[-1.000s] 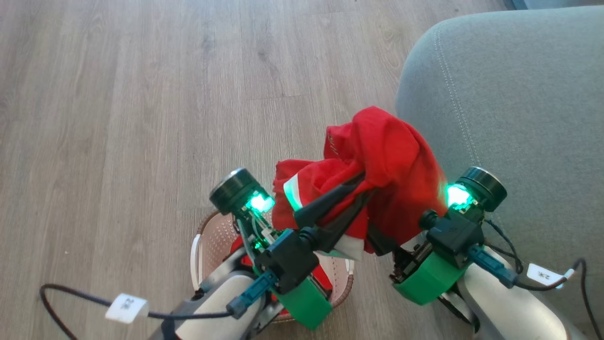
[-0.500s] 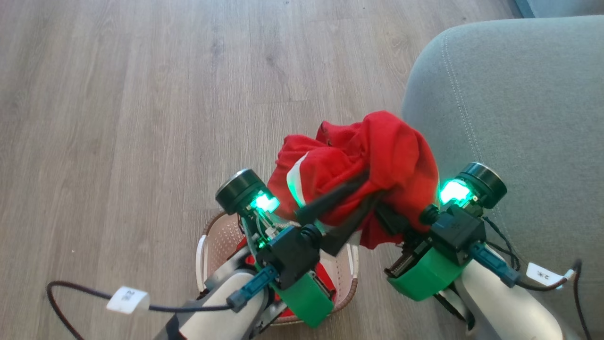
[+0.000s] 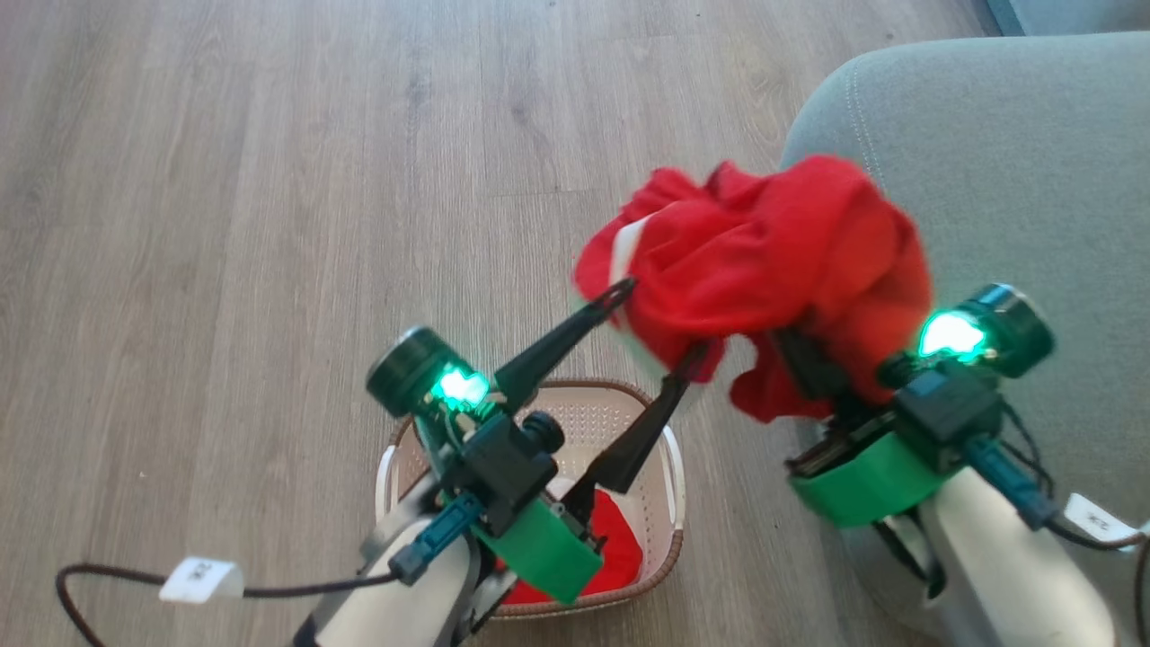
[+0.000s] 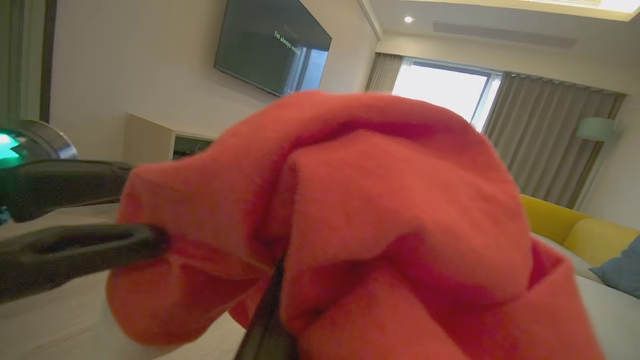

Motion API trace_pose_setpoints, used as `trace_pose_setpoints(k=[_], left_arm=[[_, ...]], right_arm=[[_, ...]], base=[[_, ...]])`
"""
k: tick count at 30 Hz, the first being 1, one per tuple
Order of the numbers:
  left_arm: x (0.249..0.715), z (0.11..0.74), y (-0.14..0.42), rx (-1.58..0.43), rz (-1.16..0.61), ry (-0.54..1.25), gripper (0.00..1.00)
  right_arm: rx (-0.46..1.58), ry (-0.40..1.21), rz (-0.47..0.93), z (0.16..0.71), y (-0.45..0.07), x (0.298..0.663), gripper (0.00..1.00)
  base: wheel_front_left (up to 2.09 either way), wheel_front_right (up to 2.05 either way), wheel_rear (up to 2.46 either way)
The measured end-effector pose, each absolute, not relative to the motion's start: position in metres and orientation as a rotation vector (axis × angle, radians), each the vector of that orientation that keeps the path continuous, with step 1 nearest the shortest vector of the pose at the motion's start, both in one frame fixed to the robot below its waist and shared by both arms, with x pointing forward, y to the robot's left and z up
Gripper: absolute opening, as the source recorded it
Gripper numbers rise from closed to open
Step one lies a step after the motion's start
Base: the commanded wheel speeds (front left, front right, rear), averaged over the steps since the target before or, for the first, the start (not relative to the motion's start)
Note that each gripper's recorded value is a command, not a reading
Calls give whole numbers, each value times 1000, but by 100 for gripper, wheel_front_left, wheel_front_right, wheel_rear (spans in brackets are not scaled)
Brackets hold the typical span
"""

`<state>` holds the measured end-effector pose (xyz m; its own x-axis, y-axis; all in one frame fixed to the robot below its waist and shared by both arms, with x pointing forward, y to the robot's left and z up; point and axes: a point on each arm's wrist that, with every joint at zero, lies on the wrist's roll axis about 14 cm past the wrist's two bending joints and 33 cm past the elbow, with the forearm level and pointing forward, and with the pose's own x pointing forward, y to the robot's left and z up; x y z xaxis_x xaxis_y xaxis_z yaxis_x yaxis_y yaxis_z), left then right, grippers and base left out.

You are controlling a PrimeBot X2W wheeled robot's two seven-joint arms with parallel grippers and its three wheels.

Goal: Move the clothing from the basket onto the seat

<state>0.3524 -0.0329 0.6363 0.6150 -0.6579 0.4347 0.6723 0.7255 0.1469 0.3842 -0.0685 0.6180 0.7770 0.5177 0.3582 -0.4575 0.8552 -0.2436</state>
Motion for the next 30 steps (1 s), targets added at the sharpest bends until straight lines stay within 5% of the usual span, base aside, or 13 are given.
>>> trace_pose_setpoints(k=[12, 30], left_arm=[[353, 579, -17, -35, -699, -300, 100], [345, 525, -8, -59, -665, -127, 100]], right_arm=[[-206, -423, 304, 620, -132, 393, 0], [-214, -322, 150, 590, -183, 395, 0]], base=[[0, 0, 0], [0, 0, 0]])
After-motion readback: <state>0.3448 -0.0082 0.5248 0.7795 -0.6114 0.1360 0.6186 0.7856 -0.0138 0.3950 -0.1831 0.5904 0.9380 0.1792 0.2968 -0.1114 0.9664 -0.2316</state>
